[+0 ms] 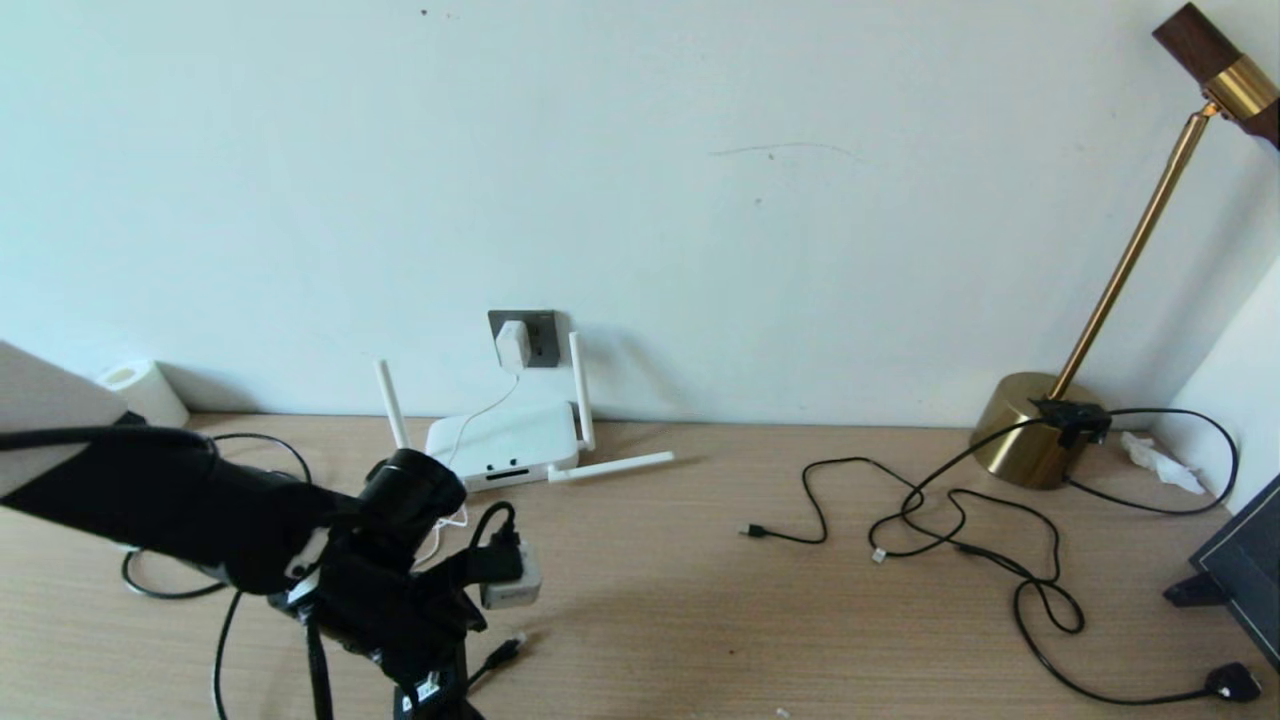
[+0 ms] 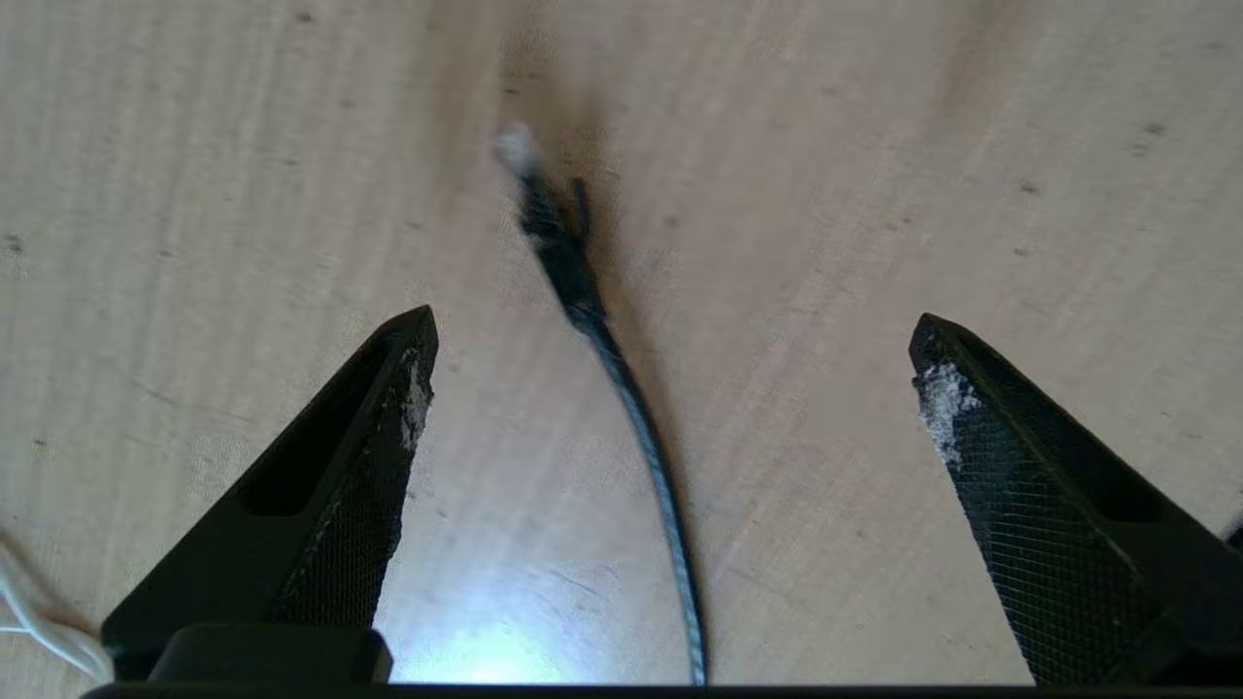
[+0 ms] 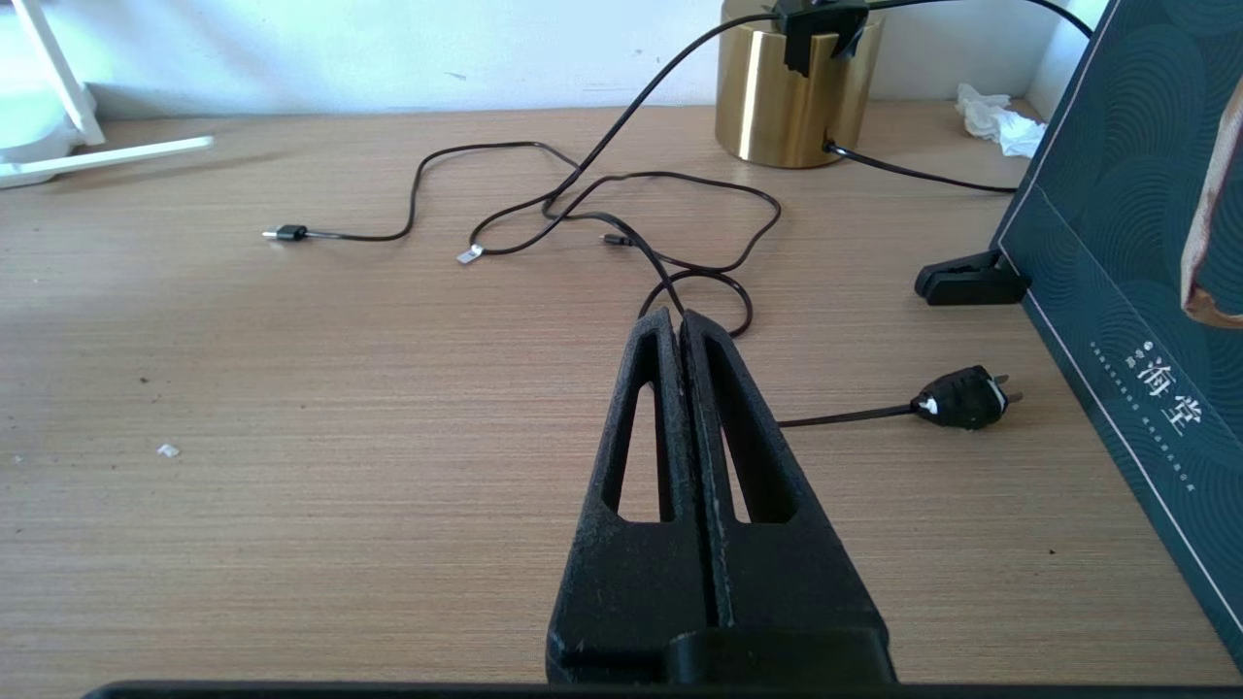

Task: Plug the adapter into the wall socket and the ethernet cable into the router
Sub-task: Pick up cable

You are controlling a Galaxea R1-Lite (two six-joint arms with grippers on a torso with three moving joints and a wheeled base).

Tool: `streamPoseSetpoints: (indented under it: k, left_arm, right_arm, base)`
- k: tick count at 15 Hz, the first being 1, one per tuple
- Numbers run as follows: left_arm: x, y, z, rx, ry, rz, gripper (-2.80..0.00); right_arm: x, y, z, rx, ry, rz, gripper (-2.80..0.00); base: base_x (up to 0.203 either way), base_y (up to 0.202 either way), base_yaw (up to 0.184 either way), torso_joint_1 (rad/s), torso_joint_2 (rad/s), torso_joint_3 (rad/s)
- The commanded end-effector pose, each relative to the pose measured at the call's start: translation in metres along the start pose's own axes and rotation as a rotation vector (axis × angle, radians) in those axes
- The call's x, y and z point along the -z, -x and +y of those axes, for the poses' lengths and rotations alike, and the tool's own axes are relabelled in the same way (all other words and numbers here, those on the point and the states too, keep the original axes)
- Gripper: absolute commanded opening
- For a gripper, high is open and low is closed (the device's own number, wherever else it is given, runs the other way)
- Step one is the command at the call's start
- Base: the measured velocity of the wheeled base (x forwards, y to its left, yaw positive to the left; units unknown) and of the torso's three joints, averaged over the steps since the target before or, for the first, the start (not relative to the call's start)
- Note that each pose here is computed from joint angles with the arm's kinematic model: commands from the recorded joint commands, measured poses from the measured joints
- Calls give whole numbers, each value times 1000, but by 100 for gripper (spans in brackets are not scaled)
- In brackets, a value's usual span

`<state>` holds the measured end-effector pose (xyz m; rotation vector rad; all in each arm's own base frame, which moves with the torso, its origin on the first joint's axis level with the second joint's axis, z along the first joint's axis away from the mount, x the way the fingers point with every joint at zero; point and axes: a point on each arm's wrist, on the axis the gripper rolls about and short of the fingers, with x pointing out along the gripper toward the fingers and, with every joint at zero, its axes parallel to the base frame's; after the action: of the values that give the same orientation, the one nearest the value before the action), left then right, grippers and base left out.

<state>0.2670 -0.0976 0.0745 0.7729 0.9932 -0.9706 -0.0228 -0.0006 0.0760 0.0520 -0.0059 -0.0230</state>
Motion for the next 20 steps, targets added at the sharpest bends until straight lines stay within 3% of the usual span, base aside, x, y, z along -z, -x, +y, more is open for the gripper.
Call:
streamPoseSetpoints:
  k: [1,20]
  left_arm:
    - [3,-7,4,-5,6,14,0]
    - [7,-19,12,-13,28,65,0]
  right_arm:
    - [0,0,0,0,0,1,-280]
    - [0,0,0,0,0,1,-280]
  base:
    - [0,0,0,0,0,0]
    - [0,0,0,0,0,0]
